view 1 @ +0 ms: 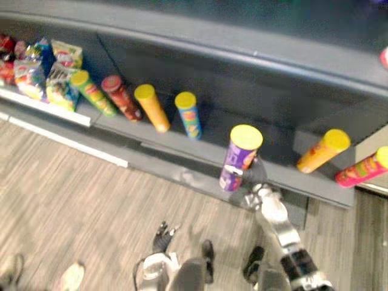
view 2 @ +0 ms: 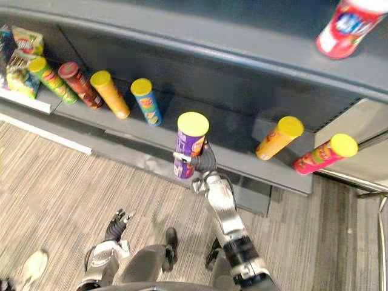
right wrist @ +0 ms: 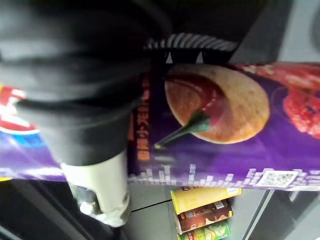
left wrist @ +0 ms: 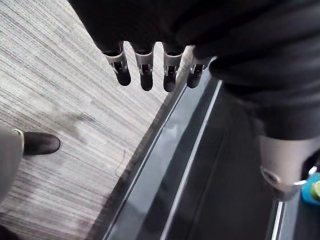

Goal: Put the gum and the chips on the shelf.

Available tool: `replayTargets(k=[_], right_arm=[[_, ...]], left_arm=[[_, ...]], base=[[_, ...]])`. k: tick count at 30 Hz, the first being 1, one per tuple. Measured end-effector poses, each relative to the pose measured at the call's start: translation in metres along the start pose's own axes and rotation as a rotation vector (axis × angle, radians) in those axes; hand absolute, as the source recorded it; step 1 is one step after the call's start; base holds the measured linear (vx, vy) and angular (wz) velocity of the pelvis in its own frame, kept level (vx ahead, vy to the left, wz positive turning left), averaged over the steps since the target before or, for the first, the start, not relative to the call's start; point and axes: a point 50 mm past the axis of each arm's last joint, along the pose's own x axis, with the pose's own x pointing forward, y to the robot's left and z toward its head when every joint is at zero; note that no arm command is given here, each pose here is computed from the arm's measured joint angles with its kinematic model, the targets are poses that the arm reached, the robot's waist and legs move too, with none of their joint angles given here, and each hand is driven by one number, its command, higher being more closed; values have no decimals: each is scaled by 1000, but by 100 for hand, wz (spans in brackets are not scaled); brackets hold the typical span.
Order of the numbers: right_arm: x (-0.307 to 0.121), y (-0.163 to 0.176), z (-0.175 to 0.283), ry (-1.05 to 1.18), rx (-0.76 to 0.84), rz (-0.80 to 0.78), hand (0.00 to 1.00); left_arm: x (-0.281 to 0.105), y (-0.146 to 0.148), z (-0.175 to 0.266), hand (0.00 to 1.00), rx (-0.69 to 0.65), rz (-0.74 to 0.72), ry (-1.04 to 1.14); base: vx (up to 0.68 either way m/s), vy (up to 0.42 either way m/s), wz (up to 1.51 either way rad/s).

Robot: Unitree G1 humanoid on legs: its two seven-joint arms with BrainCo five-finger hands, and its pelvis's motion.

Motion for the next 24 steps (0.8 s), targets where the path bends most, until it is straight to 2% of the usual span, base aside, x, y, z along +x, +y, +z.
replayTargets(k=[4, 7, 12, 17, 24], right_arm=[[26, -1, 13, -45, -73, -72, 100], [50, -13, 30, -82, -111, -193, 100], [83, -33, 81, -217, -139, -390, 100], [91, -47, 110, -307, -122, -537, 100], [89, -50, 138, -420, -140, -626, 100]], left_arm=[[3, -4, 17, 0, -48, 5, -67], [6, -8, 32, 0, -93, -2, -121], [10, -13, 53, 0, -108, -2, -192], [12, -22, 70, 0, -146, -25, -248], [13, -32, 83, 0, -175, -36, -285]], base=[[-155, -22, 25], [-92, -7, 16], [-52, -23, 6], [-3, -44, 10], [-3, -78, 8]])
